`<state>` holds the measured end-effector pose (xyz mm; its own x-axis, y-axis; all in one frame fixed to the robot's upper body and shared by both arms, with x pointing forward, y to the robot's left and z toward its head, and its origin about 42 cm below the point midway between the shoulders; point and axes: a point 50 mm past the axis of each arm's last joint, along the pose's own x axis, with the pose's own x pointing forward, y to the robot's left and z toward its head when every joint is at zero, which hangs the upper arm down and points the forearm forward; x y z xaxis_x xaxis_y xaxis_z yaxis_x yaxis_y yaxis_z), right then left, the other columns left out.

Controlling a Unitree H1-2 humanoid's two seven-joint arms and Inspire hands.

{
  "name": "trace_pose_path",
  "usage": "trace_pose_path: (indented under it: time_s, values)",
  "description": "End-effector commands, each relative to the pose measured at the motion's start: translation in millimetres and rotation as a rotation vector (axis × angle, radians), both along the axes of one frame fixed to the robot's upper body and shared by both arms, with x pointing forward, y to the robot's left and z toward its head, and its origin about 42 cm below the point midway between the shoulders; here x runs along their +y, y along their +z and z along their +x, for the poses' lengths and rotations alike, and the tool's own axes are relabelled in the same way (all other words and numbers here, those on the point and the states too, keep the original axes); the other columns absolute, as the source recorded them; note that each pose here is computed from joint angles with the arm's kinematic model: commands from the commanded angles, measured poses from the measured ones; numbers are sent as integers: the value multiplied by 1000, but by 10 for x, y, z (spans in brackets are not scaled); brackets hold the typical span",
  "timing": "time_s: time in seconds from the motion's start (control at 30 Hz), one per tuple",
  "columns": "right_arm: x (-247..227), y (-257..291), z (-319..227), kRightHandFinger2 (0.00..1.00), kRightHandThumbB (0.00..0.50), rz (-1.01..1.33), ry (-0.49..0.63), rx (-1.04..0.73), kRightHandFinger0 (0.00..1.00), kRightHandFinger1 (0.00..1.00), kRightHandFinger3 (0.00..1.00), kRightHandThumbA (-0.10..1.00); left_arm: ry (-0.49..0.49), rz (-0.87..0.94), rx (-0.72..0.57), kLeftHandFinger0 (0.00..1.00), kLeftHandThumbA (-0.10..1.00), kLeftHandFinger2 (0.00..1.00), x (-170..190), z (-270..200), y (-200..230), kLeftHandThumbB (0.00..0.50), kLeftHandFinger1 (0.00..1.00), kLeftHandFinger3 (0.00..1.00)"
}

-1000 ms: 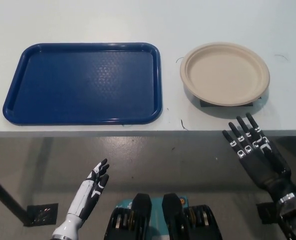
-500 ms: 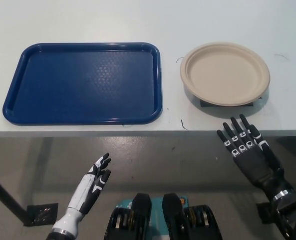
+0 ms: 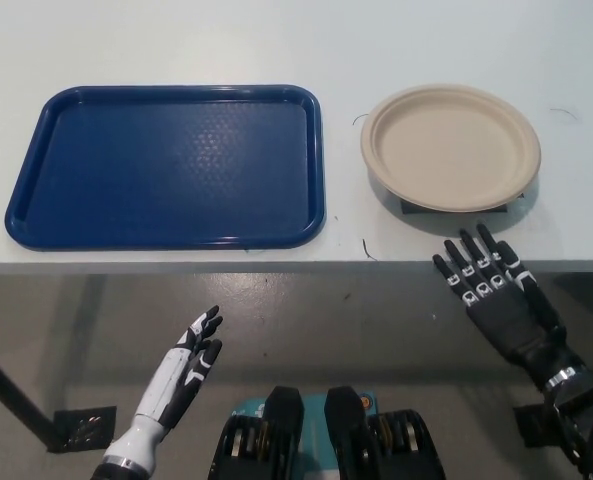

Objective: Use the right hand to pick up a plate from a leveled surface and place it into a tray on the left side

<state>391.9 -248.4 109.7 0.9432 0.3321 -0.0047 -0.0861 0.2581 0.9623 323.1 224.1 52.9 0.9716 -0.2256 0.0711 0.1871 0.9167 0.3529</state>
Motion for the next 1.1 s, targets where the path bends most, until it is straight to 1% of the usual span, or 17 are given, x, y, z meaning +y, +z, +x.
trace_pose_path:
  time_s: [0.0, 0.23, 0.43, 0.67, 1.07]
  values:
    - [13, 261, 202, 1000, 376, 5, 12, -70, 1000, 1000, 1000, 1000, -36, 17, -86, 1000, 1000, 1000, 7, 97, 178, 500, 1000, 1000]
    - [29, 370, 299, 1000, 370, -19, 13, -70, 1000, 1000, 1000, 1000, -37, 18, -93, 1000, 1000, 1000, -1, 95, 172, 500, 1000, 1000]
    - [56, 456, 380, 1000, 375, -25, 14, -79, 1000, 1000, 1000, 1000, -45, 25, -97, 1000, 1000, 1000, 6, 130, 210, 500, 1000, 1000]
    - [56, 444, 400, 1000, 394, -53, 23, -49, 1000, 1000, 1000, 1000, -43, 21, -96, 1000, 1000, 1000, 2, 125, 207, 500, 1000, 1000]
    - [15, 505, 501, 1000, 394, -159, 80, -45, 1000, 1000, 1000, 1000, -53, 21, -102, 1000, 1000, 1000, -6, 144, 211, 500, 1000, 1000]
